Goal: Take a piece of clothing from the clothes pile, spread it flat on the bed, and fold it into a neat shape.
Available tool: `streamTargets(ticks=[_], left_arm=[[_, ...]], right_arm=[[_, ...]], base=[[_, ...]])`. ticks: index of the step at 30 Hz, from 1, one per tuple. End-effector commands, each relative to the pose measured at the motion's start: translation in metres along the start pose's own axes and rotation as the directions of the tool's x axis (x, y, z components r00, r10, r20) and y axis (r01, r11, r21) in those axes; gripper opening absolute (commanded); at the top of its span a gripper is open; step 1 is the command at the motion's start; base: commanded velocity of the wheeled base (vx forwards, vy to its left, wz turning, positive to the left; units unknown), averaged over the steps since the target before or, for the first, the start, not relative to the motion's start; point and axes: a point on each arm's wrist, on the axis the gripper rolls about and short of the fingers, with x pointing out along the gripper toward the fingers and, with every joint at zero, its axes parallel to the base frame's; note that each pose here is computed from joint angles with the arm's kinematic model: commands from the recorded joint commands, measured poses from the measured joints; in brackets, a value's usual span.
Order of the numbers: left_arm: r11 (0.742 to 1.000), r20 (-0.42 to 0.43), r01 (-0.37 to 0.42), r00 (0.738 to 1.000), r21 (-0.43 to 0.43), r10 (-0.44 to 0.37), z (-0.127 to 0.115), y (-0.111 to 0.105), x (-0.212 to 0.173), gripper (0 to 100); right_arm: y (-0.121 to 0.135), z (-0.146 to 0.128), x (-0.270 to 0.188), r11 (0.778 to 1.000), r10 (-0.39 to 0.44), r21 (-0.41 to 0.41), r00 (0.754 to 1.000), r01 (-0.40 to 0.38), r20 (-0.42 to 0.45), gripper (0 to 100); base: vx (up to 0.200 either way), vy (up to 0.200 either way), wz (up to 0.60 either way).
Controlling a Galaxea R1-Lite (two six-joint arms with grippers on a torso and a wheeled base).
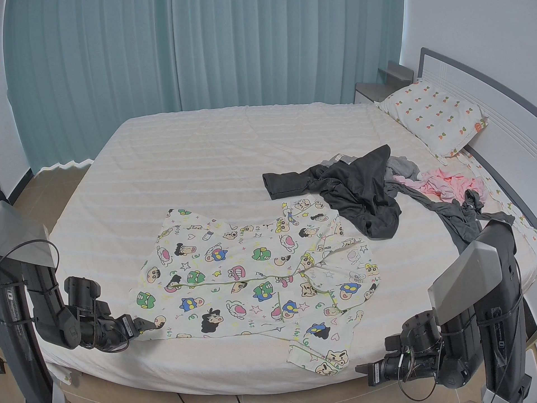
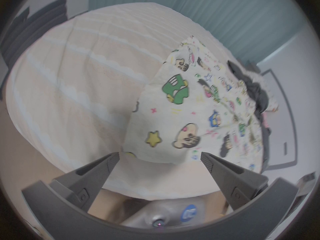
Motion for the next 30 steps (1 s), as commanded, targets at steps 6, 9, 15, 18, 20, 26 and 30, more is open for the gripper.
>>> streamTargets(ticks=[6,9,15,18,20,26,30], left_arm=[[0.97,-0.007,0.209,0.977,-0.123,-0.211,-0.004,-0.013,-0.037,100],[0.969,0.014,0.222,0.975,-0.109,-0.222,-0.005,-0.012,-0.037,100],[0.968,0.042,0.234,0.972,-0.088,-0.231,-0.01,-0.009,-0.035,100],[0.968,0.051,0.238,0.971,-0.083,-0.234,-0.012,-0.008,-0.034,100],[0.968,0.054,0.24,0.97,-0.079,-0.236,-0.013,-0.007,-0.034,100],[0.969,0.054,0.235,0.971,-0.081,-0.231,-0.013,-0.006,-0.033,100],[0.969,0.055,0.236,0.971,-0.08,-0.232,-0.013,-0.007,-0.033,100]], right_arm=[[-0.004,0.046,-0.013,0.995,0.011,0.097,0.969,-0.036,0.245,100],[-0.011,0.064,-0.008,0.984,-0.002,0.169,0.946,-0.056,0.323,100],[-0.046,0.098,-0.009,0.959,-0.099,0.281,0.88,-0.04,0.464,100],[-0.073,0.122,-0.014,0.95,-0.15,0.31,0.817,-0.037,0.557,100],[-0.086,0.131,-0.011,0.945,-0.172,0.325,0.793,-0.035,0.584,100],[-0.094,0.134,0.01,0.941,-0.18,0.338,0.814,-0.021,0.552,100],[-0.086,0.133,0.027,0.943,-0.16,0.332,0.85,-0.019,0.502,100]], base=[[0.0,0.0,0.0],[0.0,0.0,0.0],[0.0,0.0,0.0],[0.0,0.0,0.0],[0.0,0.0,0.0],[0.0,0.0,0.0],[0.0,0.0,0.0]])
